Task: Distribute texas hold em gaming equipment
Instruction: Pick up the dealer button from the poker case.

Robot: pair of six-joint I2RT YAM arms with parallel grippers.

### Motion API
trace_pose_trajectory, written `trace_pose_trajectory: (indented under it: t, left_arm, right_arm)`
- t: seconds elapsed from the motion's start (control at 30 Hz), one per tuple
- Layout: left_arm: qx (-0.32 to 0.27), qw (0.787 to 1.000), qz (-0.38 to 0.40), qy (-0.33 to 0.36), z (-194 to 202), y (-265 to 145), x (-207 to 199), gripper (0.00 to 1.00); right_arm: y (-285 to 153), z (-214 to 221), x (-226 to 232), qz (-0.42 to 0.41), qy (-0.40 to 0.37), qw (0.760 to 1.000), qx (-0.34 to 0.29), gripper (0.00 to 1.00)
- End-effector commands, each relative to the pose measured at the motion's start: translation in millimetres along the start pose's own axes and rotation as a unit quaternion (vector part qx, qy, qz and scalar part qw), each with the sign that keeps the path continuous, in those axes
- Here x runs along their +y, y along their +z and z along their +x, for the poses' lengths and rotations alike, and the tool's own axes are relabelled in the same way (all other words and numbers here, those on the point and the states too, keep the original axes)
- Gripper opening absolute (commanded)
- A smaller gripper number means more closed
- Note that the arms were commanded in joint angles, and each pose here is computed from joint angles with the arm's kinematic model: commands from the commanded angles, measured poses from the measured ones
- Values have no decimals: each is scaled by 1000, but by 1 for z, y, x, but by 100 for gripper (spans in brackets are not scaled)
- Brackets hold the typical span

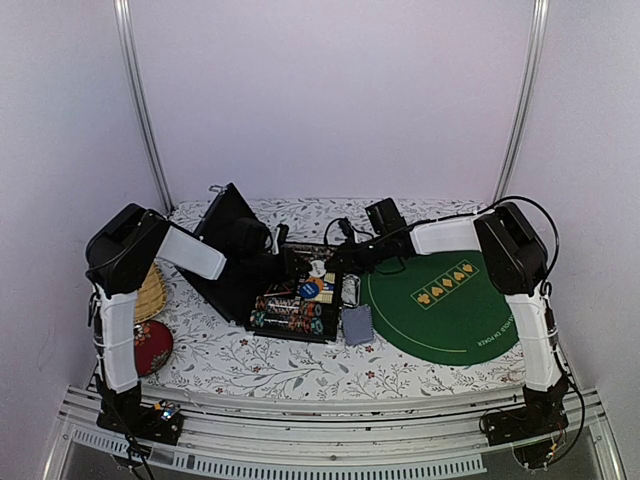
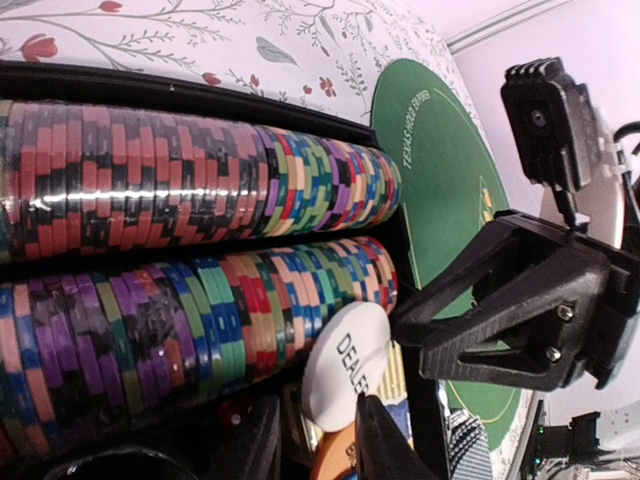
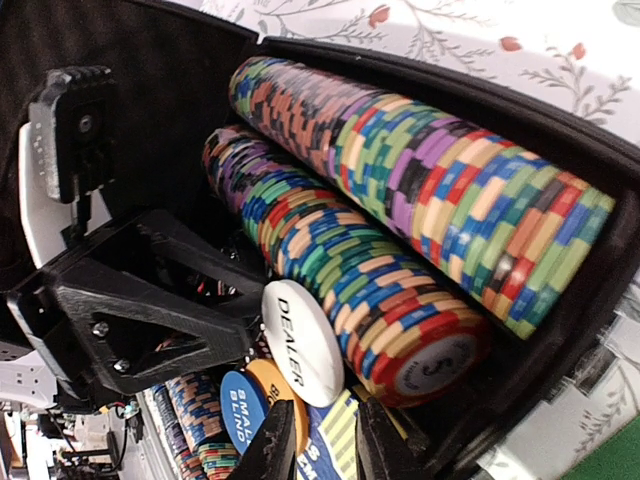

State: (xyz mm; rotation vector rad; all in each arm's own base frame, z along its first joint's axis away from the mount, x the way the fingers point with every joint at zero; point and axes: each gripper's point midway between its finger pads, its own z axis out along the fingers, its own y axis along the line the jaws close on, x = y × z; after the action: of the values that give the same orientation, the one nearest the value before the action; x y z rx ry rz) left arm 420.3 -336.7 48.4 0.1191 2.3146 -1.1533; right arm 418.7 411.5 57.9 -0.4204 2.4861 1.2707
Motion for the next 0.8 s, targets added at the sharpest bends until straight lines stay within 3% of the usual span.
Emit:
trace_pose_trajectory:
  t: [0.0,0.23,0.53,0.63,0.77]
  left_arm:
    - [7,1000,-9,3,4,9,9,29]
    - [9,1000,12,6,6,13,5,35]
    - [5,998,52,18,3,15,-10,34]
    - [-1,997,68,28,2,12,-19,30]
    - [-11,995,86,42,0,7,-29,16]
  right_arm:
    - [8,1,-1,-4,3,1000,6,23]
    - [12,5,5,-18,2,1000,16,21]
    - [26,12,2,-41,9,999,28,20]
    - [25,11,8,-50,0,998,28,20]
    - [23,9,14,-58,-10,998,26,16]
